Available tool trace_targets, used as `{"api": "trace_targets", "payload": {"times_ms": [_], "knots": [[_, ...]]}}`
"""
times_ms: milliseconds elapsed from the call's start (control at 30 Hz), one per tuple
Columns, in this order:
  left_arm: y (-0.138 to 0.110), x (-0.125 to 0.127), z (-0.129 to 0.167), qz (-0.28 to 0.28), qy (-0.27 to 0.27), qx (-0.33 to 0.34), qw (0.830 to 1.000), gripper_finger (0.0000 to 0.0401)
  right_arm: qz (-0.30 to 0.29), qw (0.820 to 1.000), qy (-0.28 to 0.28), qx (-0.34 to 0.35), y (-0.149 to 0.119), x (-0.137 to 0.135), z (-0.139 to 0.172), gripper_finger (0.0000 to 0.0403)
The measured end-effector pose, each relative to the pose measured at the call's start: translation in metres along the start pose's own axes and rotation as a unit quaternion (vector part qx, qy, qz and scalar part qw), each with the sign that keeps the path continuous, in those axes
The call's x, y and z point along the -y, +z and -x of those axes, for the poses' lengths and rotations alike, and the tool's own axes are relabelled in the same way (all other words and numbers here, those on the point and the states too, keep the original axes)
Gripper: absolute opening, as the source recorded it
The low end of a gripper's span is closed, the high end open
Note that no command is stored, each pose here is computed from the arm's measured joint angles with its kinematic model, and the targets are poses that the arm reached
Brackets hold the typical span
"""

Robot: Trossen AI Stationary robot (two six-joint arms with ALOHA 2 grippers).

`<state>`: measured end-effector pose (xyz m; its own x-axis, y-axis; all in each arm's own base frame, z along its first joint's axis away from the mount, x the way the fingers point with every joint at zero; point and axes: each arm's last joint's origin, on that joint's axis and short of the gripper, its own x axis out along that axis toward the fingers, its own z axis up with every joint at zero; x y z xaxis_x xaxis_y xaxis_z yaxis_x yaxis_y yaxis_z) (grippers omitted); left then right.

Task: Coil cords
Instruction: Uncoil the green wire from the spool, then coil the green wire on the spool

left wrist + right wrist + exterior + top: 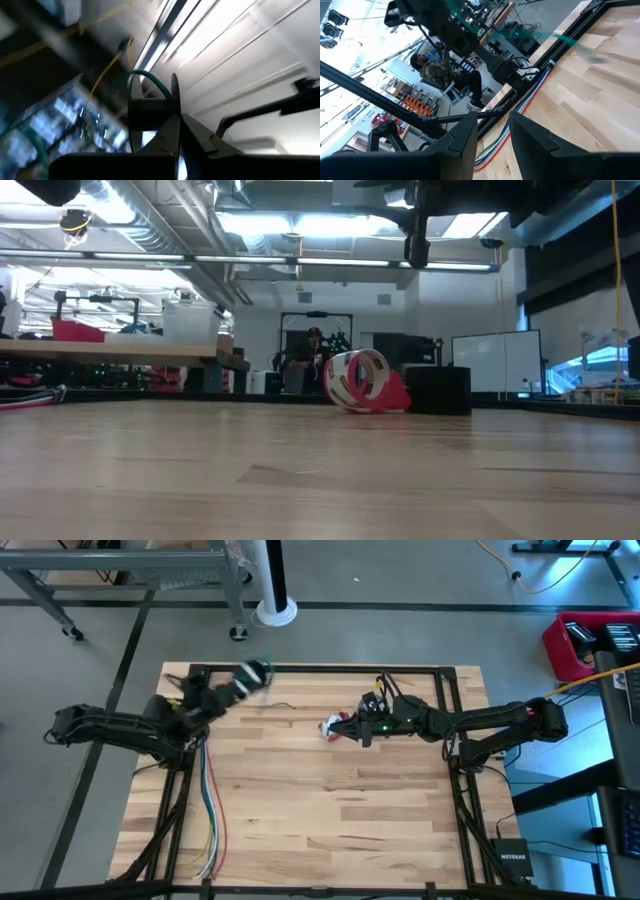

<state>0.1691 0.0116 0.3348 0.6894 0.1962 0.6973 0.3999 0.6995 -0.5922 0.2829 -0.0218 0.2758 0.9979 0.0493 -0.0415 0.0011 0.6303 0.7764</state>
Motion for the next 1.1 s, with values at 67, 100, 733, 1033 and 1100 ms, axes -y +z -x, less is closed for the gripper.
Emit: {"api": "trace_targets", "payload": {"times_ms": [67, 100, 733, 1033, 1100], "knots": [[-0.011, -0.01, 0.001, 0.016, 0.052, -0.053, 0.997, 0.0, 0.001, 1.0, 0.005, 0.003, 0.001, -0.001, 0.0, 0.0117], [-0.017, -0.016, 0.003, 0.018, 0.084, -0.082, 0.993, 0.0, 0.003, 1.0, 0.011, 0.007, 0.001, -0.002, 0.0, 0.0117], [-0.015, -0.002, 0.002, -0.14, -0.023, -0.095, 0.985, 0.0, 0.009, 0.999, 0.027, 0.04, 0.006, -0.006, 0.0, 0.0117], [-0.005, 0.007, 0.001, -0.23, -0.069, -0.032, 0.97, 0.0, 0.011, 0.998, 0.036, 0.048, 0.008, -0.008, 0.001, 0.0117], [-0.01, 0.002, 0.001, -0.223, -0.049, -0.062, 0.971, 0.0, 0.013, 0.997, 0.049, 0.06, 0.01, -0.011, 0.001, 0.0117]]}}
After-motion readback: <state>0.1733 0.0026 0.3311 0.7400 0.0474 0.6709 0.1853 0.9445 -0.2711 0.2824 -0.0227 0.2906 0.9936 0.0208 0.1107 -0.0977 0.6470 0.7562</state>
